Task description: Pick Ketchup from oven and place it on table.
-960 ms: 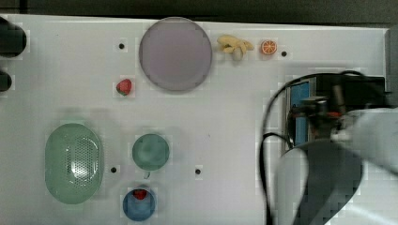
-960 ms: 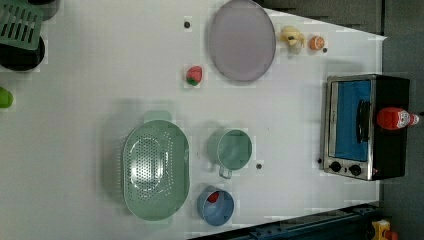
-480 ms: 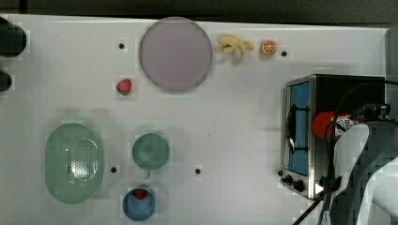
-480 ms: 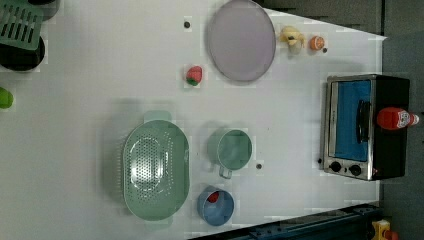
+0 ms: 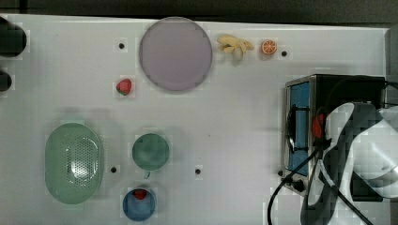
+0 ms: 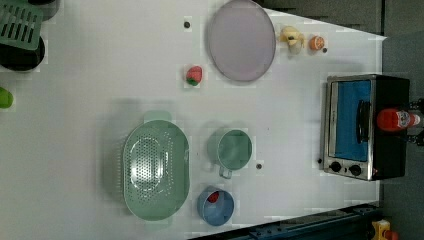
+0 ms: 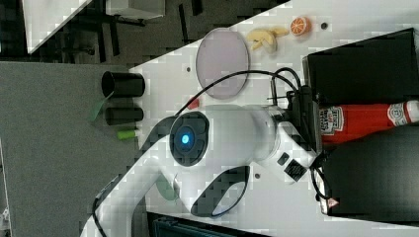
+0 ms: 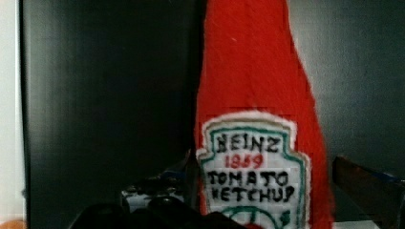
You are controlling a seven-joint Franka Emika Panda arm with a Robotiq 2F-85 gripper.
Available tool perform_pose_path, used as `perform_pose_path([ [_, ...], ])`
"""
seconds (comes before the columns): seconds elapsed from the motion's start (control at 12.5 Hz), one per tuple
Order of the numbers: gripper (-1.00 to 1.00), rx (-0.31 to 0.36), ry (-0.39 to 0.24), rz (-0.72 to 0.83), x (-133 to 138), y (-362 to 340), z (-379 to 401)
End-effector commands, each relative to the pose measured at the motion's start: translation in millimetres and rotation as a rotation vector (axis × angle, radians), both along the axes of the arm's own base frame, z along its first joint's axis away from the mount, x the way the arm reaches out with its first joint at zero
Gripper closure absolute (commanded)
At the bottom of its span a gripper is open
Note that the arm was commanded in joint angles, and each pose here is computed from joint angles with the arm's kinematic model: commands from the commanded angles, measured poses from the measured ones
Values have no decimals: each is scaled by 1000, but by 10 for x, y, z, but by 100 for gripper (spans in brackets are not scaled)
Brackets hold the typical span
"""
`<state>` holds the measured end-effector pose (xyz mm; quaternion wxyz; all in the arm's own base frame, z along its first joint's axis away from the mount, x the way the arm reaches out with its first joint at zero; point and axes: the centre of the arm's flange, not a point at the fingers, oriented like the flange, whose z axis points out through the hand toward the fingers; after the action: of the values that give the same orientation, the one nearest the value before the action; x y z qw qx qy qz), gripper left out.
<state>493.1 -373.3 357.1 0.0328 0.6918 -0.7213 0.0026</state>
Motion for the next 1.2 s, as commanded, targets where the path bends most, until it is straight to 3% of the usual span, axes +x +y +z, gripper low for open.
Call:
perform_pose_path([
  [0.08, -99, 7, -38, -16, 75, -30, 105],
  [0.24, -37, 5, -40, -14, 85, -25, 104],
  [0.32, -24, 2, -48, -8, 114, -6, 150],
  [0.48, -24, -7, -67, 6, 183, 27, 274],
  [0.64, -24, -45, -137, 58, 395, 145, 875],
  [0.72, -24, -27, -145, 99, 474, 340, 1309],
  [0.88, -24, 20, -125, 143, 491, 607, 1681],
  [0.96, -24, 24, -75, 231, 530, 1006, 1958],
  [1.04, -24, 25, -68, 278, 576, 1238, 2045],
  [1.2, -24, 63, -61, 479, 815, 2341, 2194],
])
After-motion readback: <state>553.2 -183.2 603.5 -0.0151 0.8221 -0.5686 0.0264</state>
